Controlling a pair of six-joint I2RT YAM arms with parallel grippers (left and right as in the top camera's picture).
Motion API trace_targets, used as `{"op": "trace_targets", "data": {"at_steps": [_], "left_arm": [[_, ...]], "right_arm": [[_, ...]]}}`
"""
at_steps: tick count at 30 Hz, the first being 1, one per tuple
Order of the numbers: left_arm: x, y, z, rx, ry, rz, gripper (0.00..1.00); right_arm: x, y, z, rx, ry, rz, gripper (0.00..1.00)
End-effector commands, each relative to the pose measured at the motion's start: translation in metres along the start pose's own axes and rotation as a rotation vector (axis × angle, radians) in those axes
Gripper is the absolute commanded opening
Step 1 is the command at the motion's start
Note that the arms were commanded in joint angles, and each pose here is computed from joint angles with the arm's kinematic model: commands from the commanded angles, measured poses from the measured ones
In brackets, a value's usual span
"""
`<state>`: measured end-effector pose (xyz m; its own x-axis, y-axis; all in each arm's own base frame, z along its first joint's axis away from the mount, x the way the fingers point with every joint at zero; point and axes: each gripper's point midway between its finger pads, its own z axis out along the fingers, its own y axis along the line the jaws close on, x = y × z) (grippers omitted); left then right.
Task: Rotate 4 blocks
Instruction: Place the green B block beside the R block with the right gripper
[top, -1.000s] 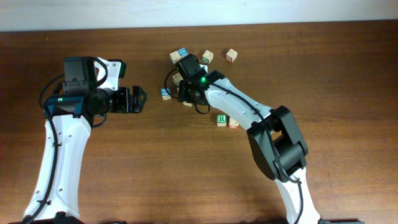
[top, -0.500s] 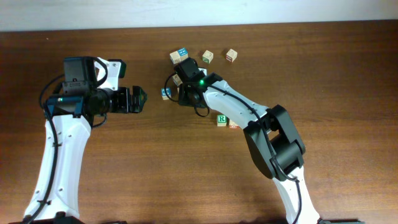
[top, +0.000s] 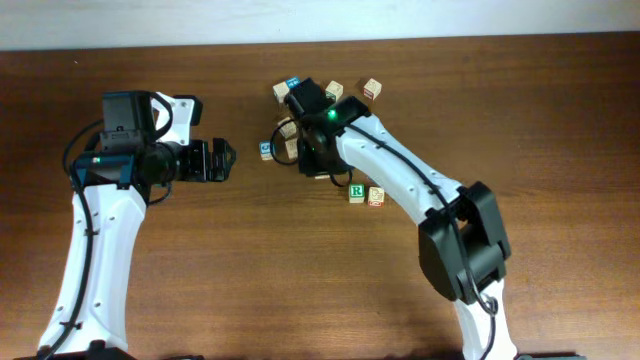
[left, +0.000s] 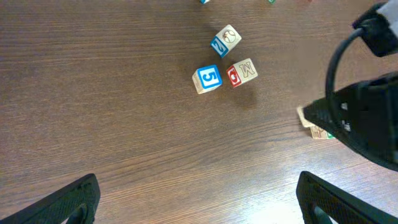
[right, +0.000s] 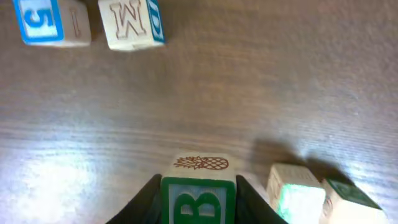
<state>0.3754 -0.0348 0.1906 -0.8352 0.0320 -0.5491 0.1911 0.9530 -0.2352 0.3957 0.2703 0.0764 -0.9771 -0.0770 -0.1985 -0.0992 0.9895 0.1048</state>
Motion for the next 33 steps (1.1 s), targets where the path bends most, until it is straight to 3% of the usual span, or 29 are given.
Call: {"op": "trace_targets", "data": {"at_steps": [1,7,15,16,21,24,27,28,33], "left_arm": [[-0.005,-0.002,-0.003,0.012,-0.013,0.015,0.99],[-0.005,-0.002,-0.003,0.012,-0.013,0.015,0.99],[-0.005,-0.002,-0.003,0.012,-0.013,0.016,0.99],[-0.005,-0.002,-0.003,0.012,-0.013,0.016,0.99],[-0.005,-0.002,-0.003,0.012,-0.013,0.015,0.99],[-0.005,-0.002,-0.003,0.012,-0.013,0.015,0.99],[-0.005,-0.002,-0.003,0.012,-0.013,0.016,0.99],[-0.005,-0.002,-0.003,0.012,-0.013,0.016,0.99],[-0.005,-0.002,-0.003,0.012,-0.013,0.015,0.99]], "right_arm": [[0.025,-0.012,0.018,0.042,0.063,0.029,0.29],[0.039,-0.037,0.033,0.152,0.076,0.087,0.28],[0.047,-0.041,0.052,0.168,0.093,0.103,0.30],[0.047,-0.041,0.052,0.168,0.093,0.103,0.41],[0.046,-0.040,0.052,0.163,0.086,0.103,0.43],[0.016,-0.029,0.023,0.110,0.020,0.027,0.44],[-0.042,-0.004,-0.018,0.044,-0.177,-0.133,0.58],[-0.059,0.005,-0.021,0.014,-0.249,-0.165,0.58],[-0.085,0.030,0.026,-0.047,-0.328,-0.259,0.59]]}}
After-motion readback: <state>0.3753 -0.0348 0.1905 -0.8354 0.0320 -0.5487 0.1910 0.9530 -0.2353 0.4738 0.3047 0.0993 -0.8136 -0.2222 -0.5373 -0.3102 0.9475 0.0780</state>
